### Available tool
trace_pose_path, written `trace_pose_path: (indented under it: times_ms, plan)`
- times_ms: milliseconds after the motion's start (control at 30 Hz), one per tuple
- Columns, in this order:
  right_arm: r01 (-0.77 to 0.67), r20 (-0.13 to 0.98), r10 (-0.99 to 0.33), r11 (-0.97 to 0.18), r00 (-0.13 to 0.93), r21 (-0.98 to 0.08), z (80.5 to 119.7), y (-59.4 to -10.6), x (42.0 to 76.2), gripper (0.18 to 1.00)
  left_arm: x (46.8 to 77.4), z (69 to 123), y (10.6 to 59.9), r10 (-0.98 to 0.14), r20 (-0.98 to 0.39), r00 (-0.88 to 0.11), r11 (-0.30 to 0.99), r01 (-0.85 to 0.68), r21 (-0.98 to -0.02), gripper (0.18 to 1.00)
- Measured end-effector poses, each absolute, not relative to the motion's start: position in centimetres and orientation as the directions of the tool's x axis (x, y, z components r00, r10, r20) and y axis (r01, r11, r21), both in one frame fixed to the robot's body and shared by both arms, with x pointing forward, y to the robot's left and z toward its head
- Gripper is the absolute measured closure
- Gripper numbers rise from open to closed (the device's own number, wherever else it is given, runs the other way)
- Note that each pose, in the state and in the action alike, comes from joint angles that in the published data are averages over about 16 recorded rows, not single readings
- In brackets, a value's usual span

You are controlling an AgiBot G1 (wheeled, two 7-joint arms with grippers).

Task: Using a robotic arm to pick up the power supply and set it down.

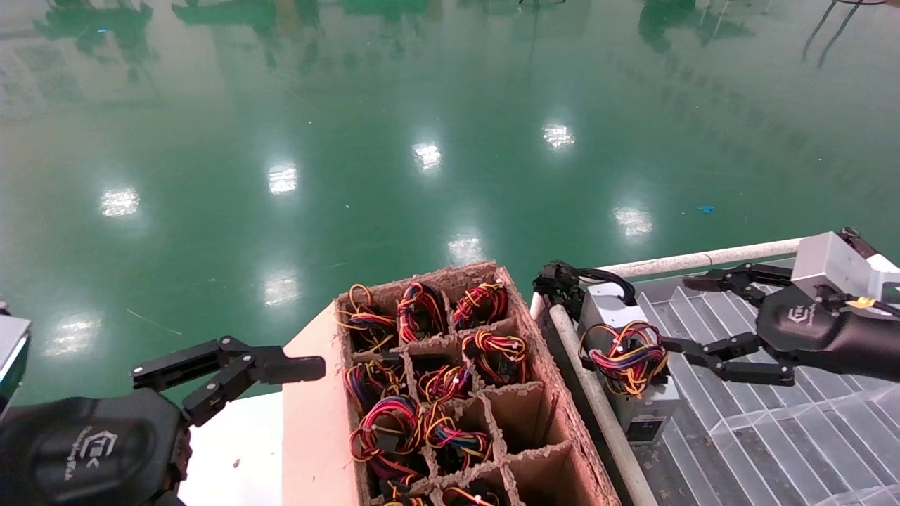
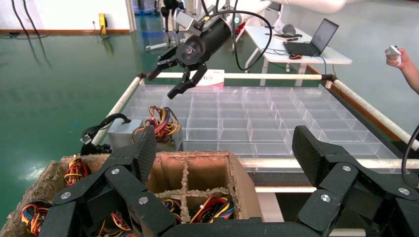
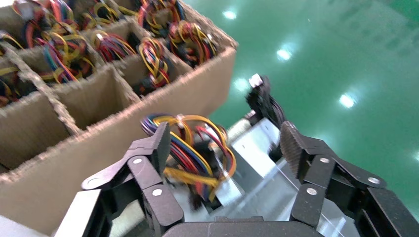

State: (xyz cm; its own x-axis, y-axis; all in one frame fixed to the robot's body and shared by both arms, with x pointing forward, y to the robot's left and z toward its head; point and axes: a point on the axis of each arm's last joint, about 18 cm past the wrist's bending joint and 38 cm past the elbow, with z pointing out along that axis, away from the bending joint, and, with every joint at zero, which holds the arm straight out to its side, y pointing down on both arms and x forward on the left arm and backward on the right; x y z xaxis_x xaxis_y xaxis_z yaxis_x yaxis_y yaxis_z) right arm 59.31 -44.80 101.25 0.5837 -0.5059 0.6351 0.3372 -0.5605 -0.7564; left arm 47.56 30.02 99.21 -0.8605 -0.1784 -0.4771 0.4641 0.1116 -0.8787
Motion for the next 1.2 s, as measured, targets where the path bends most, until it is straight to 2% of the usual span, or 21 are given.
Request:
trace_pose_path:
  times_ms: [133,333,533,733,1200]
  plan:
    - [0.363,0.63,-0.496,-0.533,0.597,-0.764,101.3,-43.7,59.0,0.373,47.6,99.2,30.0,-0.178,-0.477,-0.861,0.112,0.464,-0.879,0.184]
    - [0.399,0.62,-0.478,-0.488,0.622,-0.776,101.3,-42.0,58.3,0.278,47.6,99.2,30.0,-0.178,-0.477,-0.861,0.112,0.464,-0.879,0.184]
    - [0.431,0.608,-0.454,-0.439,0.651,-0.789,101.2,-40.3,57.4,0.216,47.6,99.2,30.0,-0.178,-0.477,-0.861,0.112,0.464,-0.879,0.184]
    - [0.456,0.593,-0.424,-0.386,0.684,-0.802,101.1,-38.5,56.3,0.187,47.6,99.2,30.0,-0.178,-0.477,-0.861,0.112,0.464,-0.879,0.184]
    - [0.487,0.548,-0.328,-0.254,0.77,-0.836,100.4,-34.3,52.7,0.178,47.6,99.2,30.0,-0.178,-0.477,-0.861,0.112,0.464,-0.879,0.184]
